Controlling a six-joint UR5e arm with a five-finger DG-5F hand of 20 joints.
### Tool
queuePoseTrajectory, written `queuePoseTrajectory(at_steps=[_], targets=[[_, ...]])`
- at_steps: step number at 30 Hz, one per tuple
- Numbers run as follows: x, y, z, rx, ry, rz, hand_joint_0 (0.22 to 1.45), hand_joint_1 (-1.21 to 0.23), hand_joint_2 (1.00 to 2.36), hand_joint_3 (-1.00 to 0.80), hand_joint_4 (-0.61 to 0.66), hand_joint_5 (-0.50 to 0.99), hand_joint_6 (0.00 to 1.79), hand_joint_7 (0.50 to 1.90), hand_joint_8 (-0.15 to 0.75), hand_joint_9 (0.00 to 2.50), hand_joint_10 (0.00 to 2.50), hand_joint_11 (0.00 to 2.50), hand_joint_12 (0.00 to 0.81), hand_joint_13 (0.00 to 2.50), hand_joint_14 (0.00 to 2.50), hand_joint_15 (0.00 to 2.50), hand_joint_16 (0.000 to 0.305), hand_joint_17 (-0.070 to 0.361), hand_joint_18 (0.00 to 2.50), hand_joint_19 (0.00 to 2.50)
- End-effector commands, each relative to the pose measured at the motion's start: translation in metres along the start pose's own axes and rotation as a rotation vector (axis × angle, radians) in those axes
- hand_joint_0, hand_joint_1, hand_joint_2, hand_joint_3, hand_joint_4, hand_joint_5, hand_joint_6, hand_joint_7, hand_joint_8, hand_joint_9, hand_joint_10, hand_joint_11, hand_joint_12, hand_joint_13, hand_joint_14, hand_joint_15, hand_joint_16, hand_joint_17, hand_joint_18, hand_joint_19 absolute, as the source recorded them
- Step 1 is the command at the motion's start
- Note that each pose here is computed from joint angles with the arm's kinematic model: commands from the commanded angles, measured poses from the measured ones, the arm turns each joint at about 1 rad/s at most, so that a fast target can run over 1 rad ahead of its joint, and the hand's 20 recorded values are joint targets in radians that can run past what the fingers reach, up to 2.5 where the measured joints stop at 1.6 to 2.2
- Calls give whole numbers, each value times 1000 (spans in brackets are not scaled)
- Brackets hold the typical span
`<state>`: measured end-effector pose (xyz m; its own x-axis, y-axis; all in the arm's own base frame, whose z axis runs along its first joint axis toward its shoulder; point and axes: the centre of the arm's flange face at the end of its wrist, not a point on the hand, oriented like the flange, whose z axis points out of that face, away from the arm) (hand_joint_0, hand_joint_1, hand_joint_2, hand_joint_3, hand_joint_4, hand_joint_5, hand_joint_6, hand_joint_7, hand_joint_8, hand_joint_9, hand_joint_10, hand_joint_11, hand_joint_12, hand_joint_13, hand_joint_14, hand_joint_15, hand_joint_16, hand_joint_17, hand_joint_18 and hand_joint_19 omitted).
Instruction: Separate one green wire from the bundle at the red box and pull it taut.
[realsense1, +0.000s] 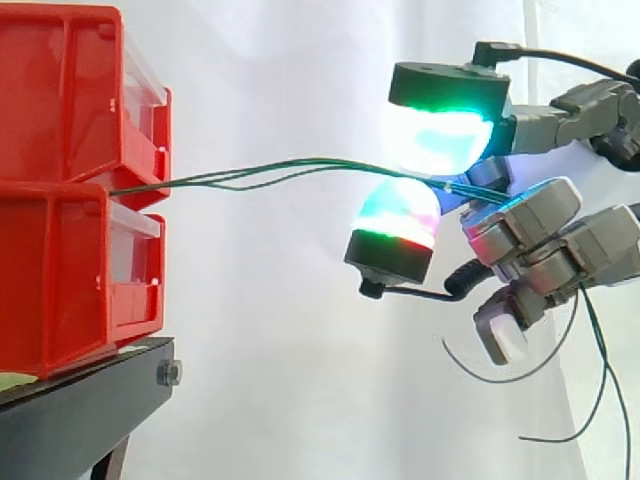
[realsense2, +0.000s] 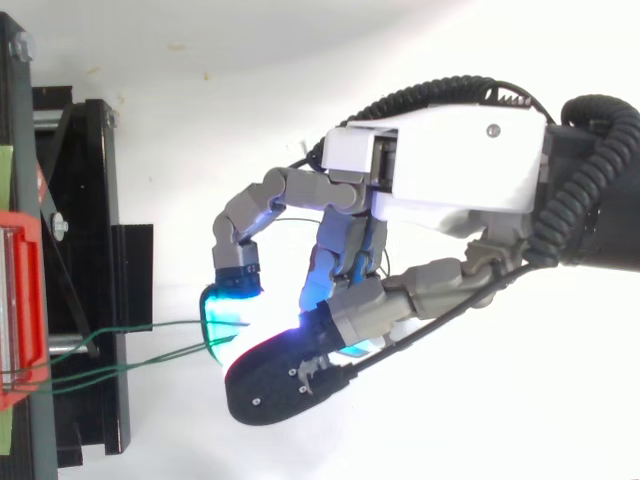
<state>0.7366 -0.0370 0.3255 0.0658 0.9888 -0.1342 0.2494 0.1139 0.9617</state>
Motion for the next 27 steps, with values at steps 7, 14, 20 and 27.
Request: queuePoseTrajectory(at_steps=[7,14,20,27], targets=[[3,-2,0,4,2,5,602,-623,1000,-498,175,-215,843,1007,262,1396,1,1773,266,1680,1,1663,55,125,960,634],[-5,-1,-1,3,-12,8,591,-556,1002,-484,168,-214,836,994,258,1379,3,1726,280,1590,11,1561,56,125,948,639],[-6,-2,-2,13,-8,3,606,-594,1011,-389,152,-214,833,1029,260,1359,7,1694,306,1512,20,1426,56,126,921,625],[-10,6,-15,50,-4,-13,611,-634,1013,-360,153,-216,836,1030,261,1348,8,1690,302,1491,22,1393,56,125,909,628]])
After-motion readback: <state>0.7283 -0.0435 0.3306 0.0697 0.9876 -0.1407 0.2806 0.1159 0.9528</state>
